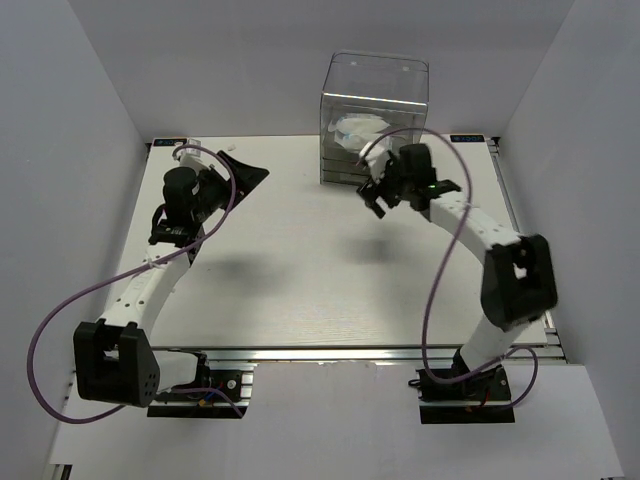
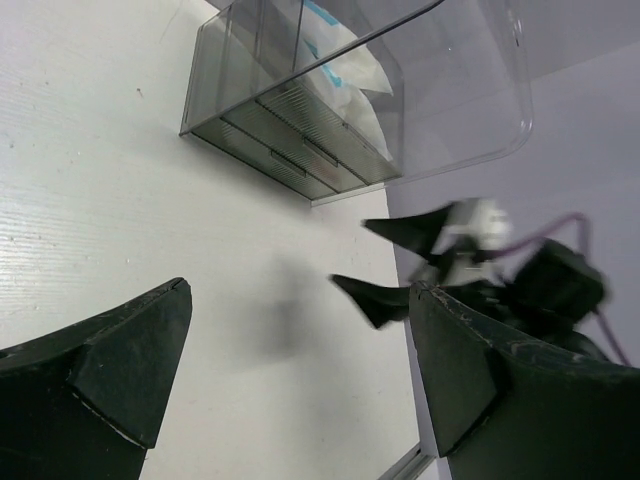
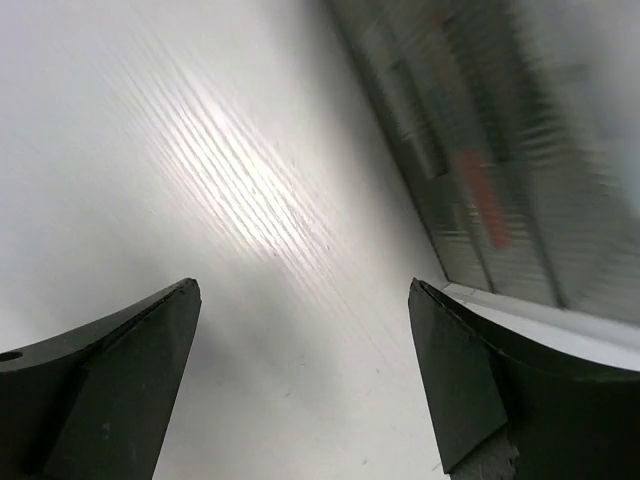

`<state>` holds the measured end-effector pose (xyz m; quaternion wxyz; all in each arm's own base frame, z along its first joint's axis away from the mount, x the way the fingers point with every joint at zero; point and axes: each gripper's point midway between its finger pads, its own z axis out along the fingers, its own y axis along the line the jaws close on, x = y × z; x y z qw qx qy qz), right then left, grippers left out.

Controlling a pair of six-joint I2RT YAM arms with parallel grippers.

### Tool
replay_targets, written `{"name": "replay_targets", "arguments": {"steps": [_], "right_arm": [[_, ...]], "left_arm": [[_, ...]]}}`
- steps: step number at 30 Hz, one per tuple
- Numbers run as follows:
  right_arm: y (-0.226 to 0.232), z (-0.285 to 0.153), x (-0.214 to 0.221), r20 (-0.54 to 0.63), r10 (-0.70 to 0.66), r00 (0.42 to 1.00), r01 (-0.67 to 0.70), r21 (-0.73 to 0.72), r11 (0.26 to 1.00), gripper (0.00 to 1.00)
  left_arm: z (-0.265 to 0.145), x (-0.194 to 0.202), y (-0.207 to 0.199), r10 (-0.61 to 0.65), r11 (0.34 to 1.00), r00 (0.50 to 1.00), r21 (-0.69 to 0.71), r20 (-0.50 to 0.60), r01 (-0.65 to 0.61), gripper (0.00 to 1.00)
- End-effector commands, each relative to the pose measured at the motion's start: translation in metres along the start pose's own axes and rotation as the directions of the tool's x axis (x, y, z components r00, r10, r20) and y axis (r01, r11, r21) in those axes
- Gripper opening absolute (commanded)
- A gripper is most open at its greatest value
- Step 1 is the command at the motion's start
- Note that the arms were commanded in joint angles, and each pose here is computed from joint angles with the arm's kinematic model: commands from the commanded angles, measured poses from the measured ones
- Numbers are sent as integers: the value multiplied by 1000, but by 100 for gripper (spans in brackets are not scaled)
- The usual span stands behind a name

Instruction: Organize the makeup

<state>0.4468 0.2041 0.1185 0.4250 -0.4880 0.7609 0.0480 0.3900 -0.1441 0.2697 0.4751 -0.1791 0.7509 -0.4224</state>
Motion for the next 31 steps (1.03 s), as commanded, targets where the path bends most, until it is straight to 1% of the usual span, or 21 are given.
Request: {"name": "replay_targets", "arguments": {"steps": [1,2,3,4,7,10,15,24,31], "right_arm": [[2,-70,-60,224,265,938,-243,-123,962,89],[4,-78,-60,228,308,924,-283,-137,949,89],[0,-94,-68,251,363,898,-340,-131,931,89],[-8,-103,-66,260,391,883,-374,-114,920,89],[-25,-124,-58,266,435,860,-443,-34,896,89],[-35,-138,-46,276,460,844,-483,17,875,89],[-45,-164,-42,323,486,812,-529,56,846,89],[-48,-194,-42,371,530,763,-600,98,794,89],[-46,-198,-19,372,546,750,-634,173,753,90]], "left_arm": [[-11,-7,-16,63,997,997,53,35,-65,98],[-12,-8,-18,71,995,997,64,39,-74,98],[-12,-8,-19,77,994,996,71,40,-79,98],[-13,-8,-23,85,992,996,87,36,-88,98],[-14,-8,-31,109,986,994,122,32,-112,98],[-19,-10,-37,134,980,990,142,43,-139,98],[-29,-12,-46,166,970,984,166,68,-175,98],[-47,-15,-59,210,957,973,183,94,-225,98],[-60,-14,-61,229,948,964,191,138,-253,98]]}}
